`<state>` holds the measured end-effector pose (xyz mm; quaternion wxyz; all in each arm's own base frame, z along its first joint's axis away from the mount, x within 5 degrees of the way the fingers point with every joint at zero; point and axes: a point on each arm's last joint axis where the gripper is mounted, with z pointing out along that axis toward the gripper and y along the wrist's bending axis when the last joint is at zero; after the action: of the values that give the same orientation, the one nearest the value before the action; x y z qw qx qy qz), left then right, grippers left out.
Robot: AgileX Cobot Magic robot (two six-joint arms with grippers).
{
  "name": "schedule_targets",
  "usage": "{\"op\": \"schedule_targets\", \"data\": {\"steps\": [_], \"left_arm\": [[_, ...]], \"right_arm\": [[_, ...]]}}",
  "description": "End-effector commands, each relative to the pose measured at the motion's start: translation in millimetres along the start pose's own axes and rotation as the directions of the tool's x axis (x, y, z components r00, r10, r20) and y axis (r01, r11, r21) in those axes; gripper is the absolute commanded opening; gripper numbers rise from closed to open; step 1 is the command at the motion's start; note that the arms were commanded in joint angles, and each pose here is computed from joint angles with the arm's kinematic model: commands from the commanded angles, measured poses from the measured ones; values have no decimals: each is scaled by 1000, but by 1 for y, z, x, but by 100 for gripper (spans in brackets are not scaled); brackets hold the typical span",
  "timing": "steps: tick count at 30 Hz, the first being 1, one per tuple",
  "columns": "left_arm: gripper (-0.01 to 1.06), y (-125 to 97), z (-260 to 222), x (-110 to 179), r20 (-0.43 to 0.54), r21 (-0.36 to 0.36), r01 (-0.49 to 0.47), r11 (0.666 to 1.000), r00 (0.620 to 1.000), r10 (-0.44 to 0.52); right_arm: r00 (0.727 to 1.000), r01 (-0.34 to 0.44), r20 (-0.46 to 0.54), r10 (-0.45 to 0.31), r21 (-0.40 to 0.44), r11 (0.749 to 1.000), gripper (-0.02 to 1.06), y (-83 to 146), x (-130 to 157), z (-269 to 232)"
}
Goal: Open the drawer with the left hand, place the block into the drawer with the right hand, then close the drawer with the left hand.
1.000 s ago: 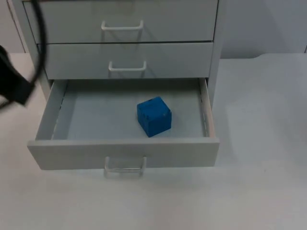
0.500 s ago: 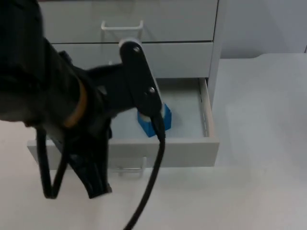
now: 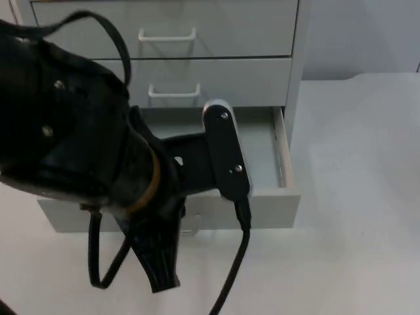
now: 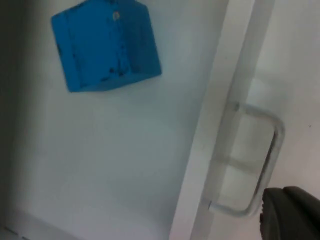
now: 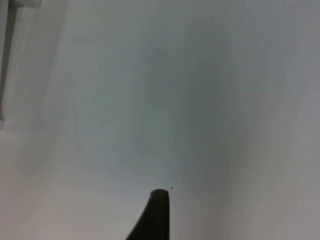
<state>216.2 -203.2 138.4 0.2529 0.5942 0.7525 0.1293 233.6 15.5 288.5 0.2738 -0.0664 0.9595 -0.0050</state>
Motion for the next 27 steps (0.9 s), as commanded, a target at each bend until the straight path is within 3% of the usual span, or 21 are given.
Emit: {"op": "schedule_targets", "data": {"steps": [1, 8, 11, 15, 20, 27], "left_arm": [[0, -6, 8, -1, 4, 3, 11, 1000, 1000, -11], [0, -7, 27, 0, -14, -65, -38, 997, 999, 37], [0, -5, 37, 2, -19, -132, -38, 991, 999, 36], [0, -8, 45, 1, -5, -147, -75, 986, 997, 75], [0, -5, 55, 3, -43, -201, -42, 979, 999, 34], [0, 20, 66, 0, -47, -250, 24, 968, 998, -37]], "right_arm": [[1000, 0, 4, 0, 10, 1000, 81, -2, 1, -2], [1000, 0, 4, 0, 10, 1000, 81, -2, 1, -2], [1000, 0, 7, 0, 10, 1000, 81, -2, 1, -2], [1000, 0, 7, 0, 10, 1000, 81, -2, 1, -2], [1000, 0, 12, 0, 10, 1000, 81, -2, 0, -2], [1000, -2, 26, 1, 10, 1000, 81, -2, -1, -2]]}}
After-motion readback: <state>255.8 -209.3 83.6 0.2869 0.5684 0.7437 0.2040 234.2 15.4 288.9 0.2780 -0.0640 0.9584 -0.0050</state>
